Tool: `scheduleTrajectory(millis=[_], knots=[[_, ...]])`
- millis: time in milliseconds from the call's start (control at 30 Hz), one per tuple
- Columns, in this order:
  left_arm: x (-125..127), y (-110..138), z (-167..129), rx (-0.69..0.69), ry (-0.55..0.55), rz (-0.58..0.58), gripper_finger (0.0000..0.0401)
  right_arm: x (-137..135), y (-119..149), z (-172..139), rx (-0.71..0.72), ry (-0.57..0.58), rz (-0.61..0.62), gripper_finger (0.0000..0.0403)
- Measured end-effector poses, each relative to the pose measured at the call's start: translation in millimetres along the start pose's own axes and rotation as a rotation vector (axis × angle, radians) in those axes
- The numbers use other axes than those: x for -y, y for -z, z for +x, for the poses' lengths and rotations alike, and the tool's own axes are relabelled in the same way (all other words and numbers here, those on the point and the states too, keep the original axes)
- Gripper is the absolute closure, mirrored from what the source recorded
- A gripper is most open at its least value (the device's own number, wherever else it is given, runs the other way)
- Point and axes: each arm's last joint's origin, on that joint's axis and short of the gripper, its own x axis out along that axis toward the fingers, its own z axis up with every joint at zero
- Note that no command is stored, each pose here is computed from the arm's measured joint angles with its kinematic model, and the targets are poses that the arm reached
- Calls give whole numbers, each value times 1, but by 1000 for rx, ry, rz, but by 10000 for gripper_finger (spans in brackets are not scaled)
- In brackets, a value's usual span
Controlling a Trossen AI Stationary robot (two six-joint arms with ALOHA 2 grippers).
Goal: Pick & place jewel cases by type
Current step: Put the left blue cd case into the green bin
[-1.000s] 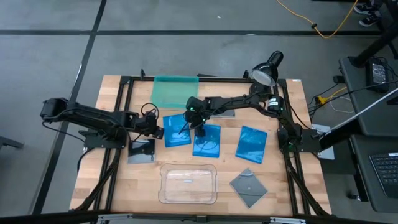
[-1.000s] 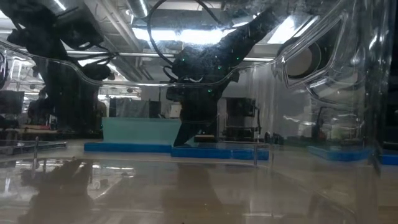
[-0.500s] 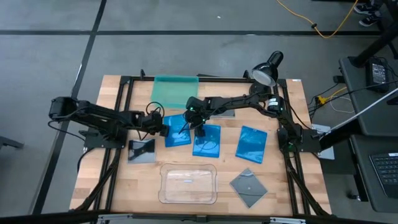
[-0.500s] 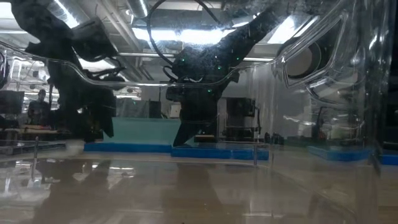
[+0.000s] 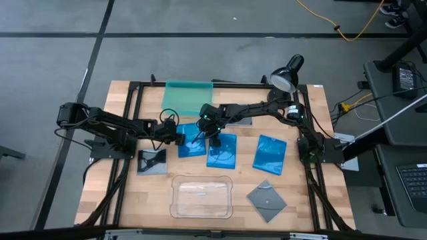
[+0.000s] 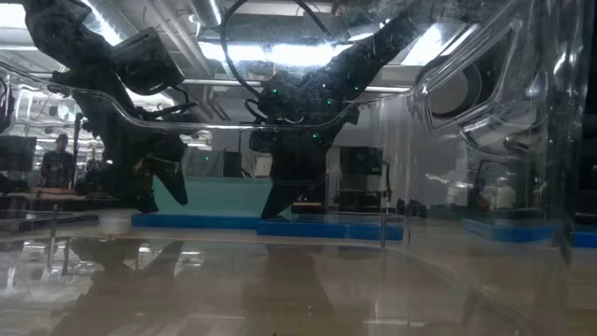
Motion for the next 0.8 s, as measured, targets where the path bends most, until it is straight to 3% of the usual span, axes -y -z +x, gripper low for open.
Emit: scheduleTrajectory(millis=[800], knots=[[4, -2, -3, 48, 59, -28, 184, 0, 0, 0, 6, -15, -8, 393]])
